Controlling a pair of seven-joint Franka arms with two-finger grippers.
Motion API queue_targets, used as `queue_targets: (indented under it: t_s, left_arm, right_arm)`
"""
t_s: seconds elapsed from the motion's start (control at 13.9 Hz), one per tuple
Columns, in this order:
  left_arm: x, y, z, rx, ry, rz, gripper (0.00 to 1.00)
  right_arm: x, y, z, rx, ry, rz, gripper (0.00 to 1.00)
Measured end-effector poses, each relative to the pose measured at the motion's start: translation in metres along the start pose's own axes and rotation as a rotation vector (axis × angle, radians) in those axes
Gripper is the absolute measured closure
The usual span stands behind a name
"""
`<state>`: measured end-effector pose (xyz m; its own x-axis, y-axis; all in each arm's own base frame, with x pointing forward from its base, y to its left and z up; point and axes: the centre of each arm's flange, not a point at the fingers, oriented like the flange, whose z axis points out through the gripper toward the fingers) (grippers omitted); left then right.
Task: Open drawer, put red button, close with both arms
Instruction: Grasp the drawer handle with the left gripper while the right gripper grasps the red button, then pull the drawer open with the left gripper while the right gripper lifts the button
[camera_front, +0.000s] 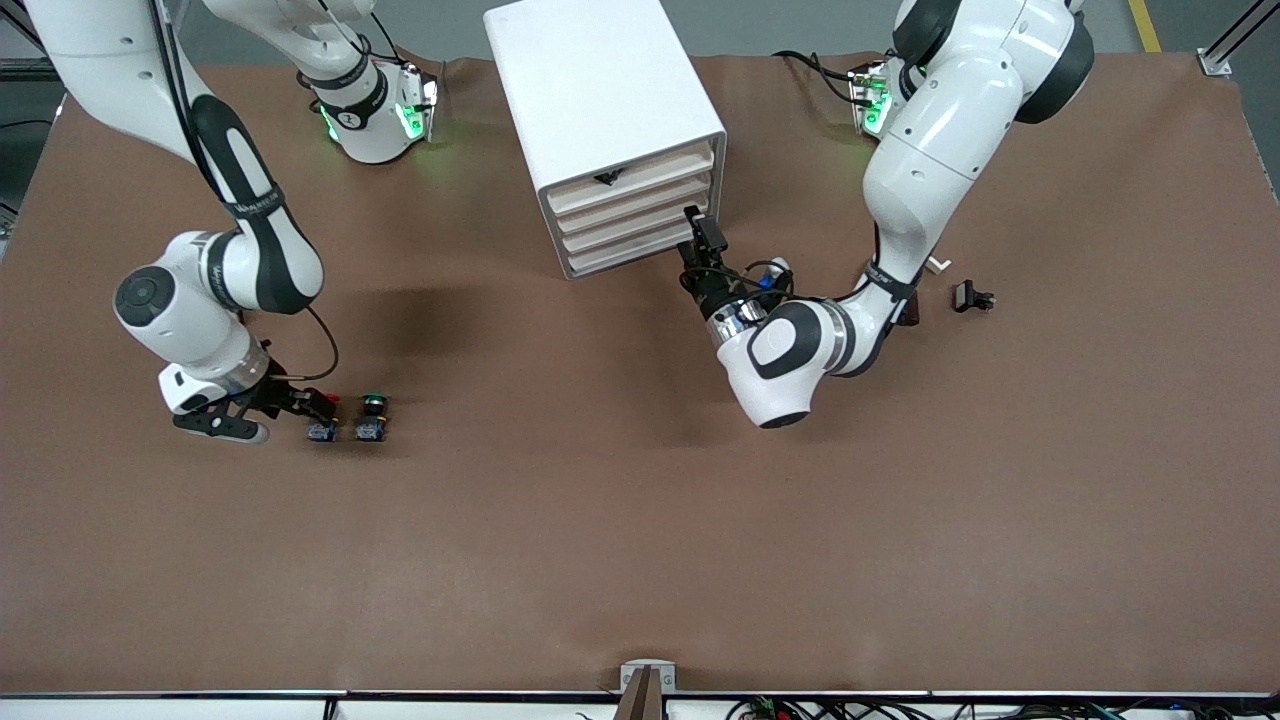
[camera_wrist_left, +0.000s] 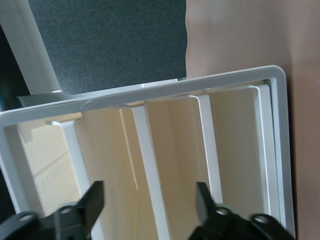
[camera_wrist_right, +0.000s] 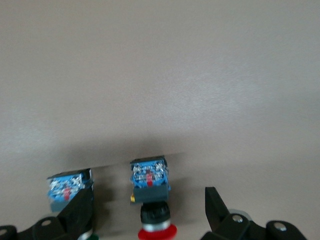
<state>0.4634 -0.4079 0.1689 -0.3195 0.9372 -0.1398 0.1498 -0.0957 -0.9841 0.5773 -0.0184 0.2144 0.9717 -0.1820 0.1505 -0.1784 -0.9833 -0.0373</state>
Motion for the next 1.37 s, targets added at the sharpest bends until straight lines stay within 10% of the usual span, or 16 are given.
queue_targets:
  t_s: [0.14,0.79,1.01,1.15,1.37]
  left_arm:
    - [-0.003,0.006,0.012,0.019,0.012,-0.007,0.42]
    - [-0.009,0.014,0.055,0.066,0.07,-0.033,0.5]
    - [-0.013,0.012,0.062,0.076,0.072,-0.045,0.68]
    - [-0.015,0.009,0.065,0.093,0.076,-0.074,0.85]
    - [-0.015,0.01,0.065,0.092,0.078,-0.099,0.85]
  right_arm:
    - [0.004,-0.001,0.013,-0.001,-0.004,0.002,0.0]
    - [0.015,-0.002,0.036,-0.009,-0.068,0.003,0.0]
    - [0.012,-0.001,0.039,-0.012,-0.101,0.005,0.0]
    - [0.01,0.0,0.04,-0.015,-0.121,0.006,0.19]
    - [0.013,-0.002,0.037,-0.015,-0.15,0.006,0.54]
